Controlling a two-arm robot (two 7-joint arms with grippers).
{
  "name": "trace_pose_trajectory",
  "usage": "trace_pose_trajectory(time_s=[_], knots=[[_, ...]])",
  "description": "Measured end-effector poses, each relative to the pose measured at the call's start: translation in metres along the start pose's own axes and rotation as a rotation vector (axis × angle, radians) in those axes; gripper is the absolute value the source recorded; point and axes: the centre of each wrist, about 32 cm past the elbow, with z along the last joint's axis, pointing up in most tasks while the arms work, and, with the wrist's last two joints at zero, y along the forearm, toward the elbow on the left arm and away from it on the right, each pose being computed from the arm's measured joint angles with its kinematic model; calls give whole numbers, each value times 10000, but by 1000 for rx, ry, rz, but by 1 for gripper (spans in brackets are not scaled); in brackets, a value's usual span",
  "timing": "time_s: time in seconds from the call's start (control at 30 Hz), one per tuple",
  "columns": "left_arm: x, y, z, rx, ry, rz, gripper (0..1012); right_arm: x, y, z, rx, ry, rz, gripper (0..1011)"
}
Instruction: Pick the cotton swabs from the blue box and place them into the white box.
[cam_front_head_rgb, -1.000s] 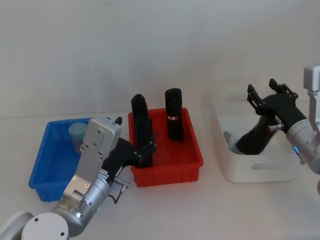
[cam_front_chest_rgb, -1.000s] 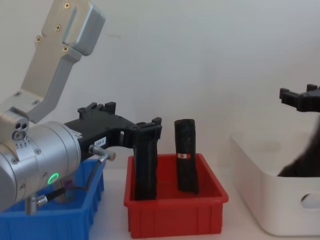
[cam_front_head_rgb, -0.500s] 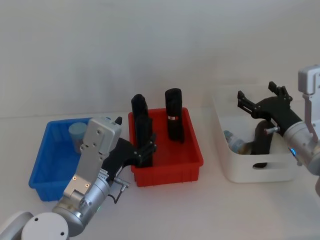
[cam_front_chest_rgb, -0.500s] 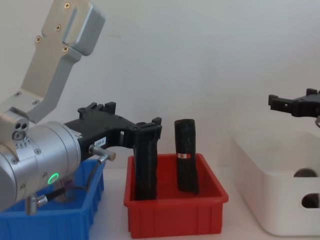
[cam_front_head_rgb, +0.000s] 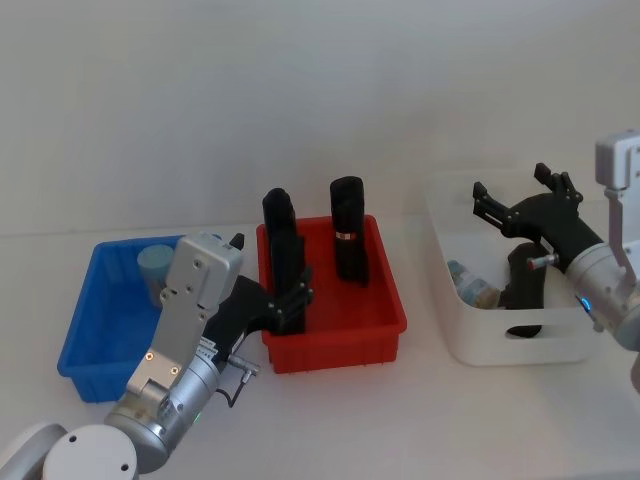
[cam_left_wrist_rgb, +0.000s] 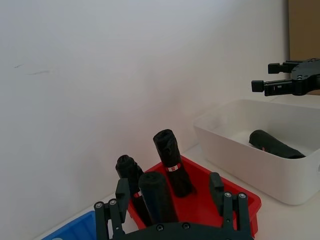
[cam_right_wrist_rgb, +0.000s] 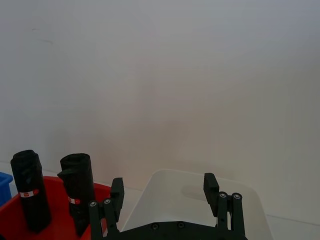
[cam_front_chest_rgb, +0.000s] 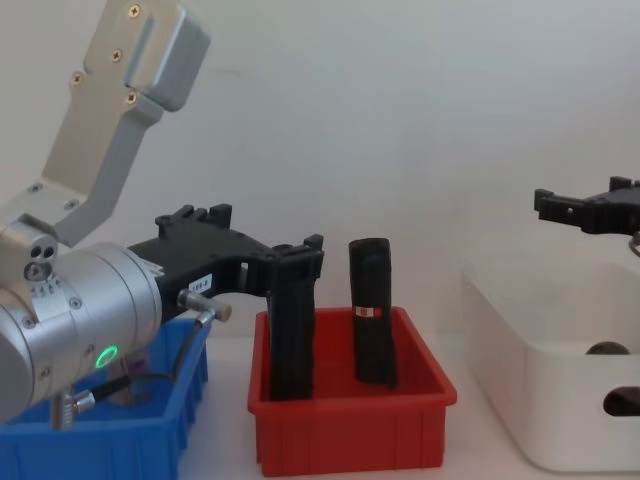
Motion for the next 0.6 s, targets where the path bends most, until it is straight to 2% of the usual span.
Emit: trace_pose_trajectory(time_s=[0.6], knots=[[0, 0, 0, 0, 0, 0, 1004, 1, 0, -2, 1, 1, 3, 1001]])
